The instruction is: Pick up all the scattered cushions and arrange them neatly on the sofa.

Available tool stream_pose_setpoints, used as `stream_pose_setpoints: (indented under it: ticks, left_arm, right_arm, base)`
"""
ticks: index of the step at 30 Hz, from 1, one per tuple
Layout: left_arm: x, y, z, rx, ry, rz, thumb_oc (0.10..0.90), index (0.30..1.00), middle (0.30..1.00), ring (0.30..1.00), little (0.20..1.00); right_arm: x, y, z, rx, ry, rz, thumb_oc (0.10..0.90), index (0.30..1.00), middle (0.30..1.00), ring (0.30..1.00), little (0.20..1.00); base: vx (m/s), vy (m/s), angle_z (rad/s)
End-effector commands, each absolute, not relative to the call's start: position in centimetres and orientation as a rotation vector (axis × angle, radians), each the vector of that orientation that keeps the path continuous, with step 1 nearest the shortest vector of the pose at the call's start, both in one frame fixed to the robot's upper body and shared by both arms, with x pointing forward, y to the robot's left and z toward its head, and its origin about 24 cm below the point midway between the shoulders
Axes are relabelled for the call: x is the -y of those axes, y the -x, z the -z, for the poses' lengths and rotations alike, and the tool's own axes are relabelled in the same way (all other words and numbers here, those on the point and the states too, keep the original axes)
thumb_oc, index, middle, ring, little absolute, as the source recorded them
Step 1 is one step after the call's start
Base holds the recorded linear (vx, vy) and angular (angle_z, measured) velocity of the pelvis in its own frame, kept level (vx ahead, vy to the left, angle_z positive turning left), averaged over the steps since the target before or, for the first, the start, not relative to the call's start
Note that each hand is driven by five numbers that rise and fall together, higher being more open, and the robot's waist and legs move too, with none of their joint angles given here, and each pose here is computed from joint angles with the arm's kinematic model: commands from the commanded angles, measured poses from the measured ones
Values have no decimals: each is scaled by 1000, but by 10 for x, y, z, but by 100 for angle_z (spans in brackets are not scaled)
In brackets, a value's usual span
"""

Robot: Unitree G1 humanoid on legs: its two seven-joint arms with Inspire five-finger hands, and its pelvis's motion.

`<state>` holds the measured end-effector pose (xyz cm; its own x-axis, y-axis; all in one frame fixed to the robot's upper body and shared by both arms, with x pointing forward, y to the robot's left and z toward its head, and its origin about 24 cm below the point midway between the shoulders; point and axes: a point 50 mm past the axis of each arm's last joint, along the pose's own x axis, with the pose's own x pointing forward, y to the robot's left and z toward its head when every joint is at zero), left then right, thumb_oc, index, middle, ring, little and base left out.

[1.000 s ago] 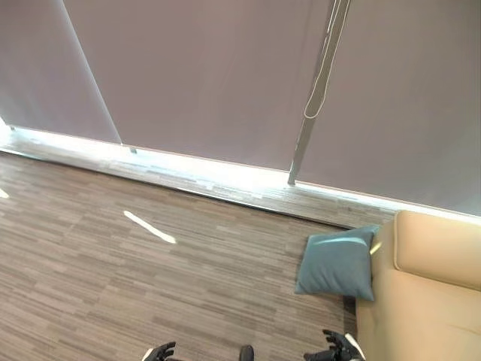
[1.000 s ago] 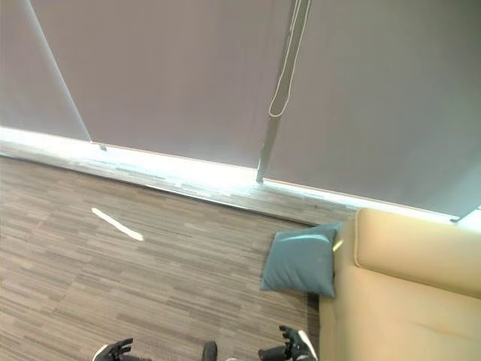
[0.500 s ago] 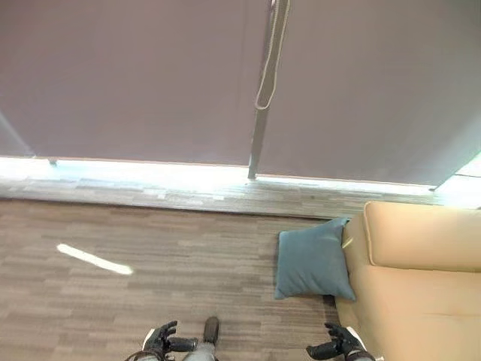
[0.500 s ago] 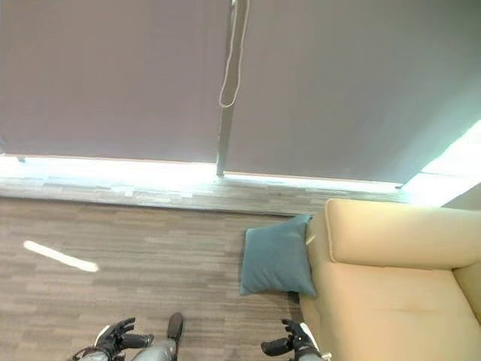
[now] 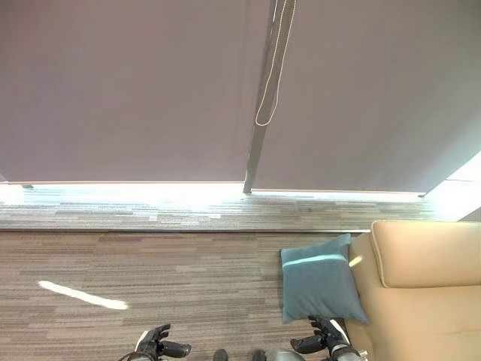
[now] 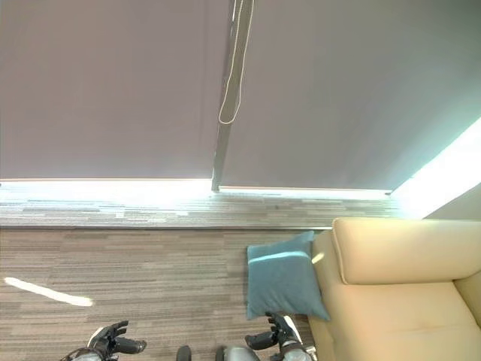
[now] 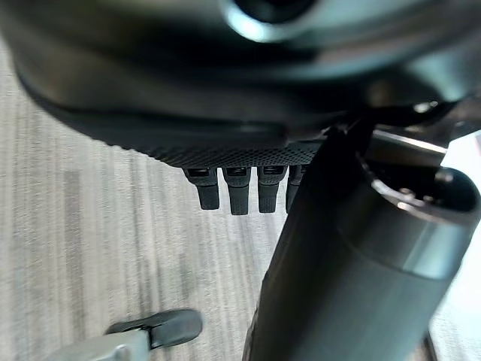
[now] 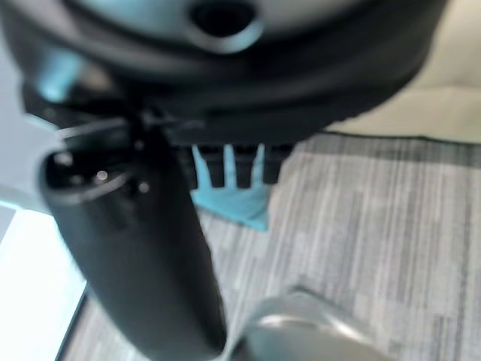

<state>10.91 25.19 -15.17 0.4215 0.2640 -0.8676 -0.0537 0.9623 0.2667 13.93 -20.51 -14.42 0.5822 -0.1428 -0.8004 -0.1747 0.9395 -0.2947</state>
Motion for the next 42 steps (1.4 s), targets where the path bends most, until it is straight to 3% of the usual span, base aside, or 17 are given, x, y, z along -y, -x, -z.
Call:
stream_pose_setpoints:
  ticks: [1, 6, 10, 23, 30, 37, 42]
  left_arm:
    - [-253, -120, 147, -1055, -238, -164, 800, 900, 900, 900, 900]
    - [-245, -114, 151, -1081, -255, -114, 800, 900, 900, 900, 900]
    - [-241, -128, 146, -1030, -234, -111, 800, 900, 900, 900, 900]
    - [-238, -128, 147, -1022, -211, -133, 800, 900, 900, 900, 900]
    - [-237, -115, 152, -1069, -237, -106, 800, 900, 900, 900, 900]
    - [-254, -120, 145, -1024, -192, -219, 800, 900, 900, 900, 900]
    - [-263, -108, 146, -1054, -182, -251, 800, 900, 900, 900, 900]
  right_arm:
    - [234, -139, 138, -944, 406, 61, 800, 900, 900, 900, 900]
    - [238, -123, 143, -988, 372, 91, 800, 900, 900, 900, 900]
    - [243, -134, 138, -954, 365, 115, 800, 900, 900, 900, 900]
    - [248, -142, 135, -946, 414, 99, 800, 900, 900, 900, 900]
    - [245, -137, 138, -969, 412, 74, 800, 900, 900, 900, 900]
    - [227, -174, 122, -815, 467, -6, 800, 900, 900, 900, 900]
    - [230, -170, 124, -829, 479, -4, 800, 900, 900, 900, 900]
  base:
    - [322, -10, 67]
    - [278, -27, 61]
    - [162, -45, 46]
    - [173, 72, -37]
    - [109, 207, -107]
    - [-72, 152, -131]
    - [-44, -3, -104]
